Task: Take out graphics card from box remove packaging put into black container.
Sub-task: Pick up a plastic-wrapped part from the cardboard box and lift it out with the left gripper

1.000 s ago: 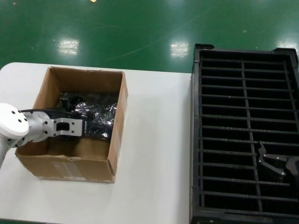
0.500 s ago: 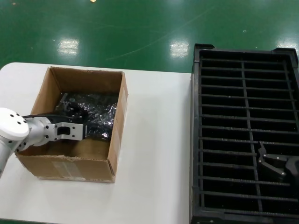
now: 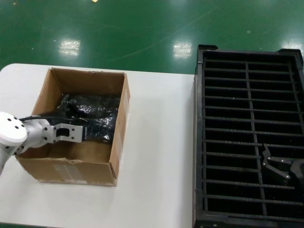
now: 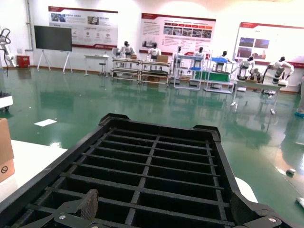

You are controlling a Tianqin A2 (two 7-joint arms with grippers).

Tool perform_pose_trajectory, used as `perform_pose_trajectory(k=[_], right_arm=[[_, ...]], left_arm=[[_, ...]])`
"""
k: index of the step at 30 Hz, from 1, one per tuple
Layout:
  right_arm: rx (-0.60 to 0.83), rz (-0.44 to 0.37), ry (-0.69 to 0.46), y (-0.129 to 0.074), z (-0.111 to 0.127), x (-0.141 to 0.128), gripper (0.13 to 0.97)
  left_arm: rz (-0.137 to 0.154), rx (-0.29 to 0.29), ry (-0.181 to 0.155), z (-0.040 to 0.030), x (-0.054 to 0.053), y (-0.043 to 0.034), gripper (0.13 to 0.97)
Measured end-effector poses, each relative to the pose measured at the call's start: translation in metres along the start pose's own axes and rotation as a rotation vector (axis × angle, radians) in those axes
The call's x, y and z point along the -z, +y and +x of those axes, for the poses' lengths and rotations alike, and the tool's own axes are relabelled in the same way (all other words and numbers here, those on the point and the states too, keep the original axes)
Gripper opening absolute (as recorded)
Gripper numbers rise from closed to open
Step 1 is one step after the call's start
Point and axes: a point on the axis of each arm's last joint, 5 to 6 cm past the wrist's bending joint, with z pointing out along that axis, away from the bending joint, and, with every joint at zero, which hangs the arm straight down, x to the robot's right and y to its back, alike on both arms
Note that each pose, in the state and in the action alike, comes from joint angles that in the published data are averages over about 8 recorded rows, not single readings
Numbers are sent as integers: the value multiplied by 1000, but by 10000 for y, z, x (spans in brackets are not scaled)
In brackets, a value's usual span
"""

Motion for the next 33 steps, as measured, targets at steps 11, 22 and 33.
perform_pose_trajectory(k=[11, 22, 33], right_arm=[[0, 0, 0, 0, 0, 0, 966], [0, 0, 0, 0, 0, 0, 966], [0, 0, 0, 0, 0, 0, 966]], left_arm=[[-18, -46, -67, -85, 182, 73, 143], [-5, -87, -163, -236, 492, 31, 140], [21, -74, -339, -453, 1040, -65, 140]])
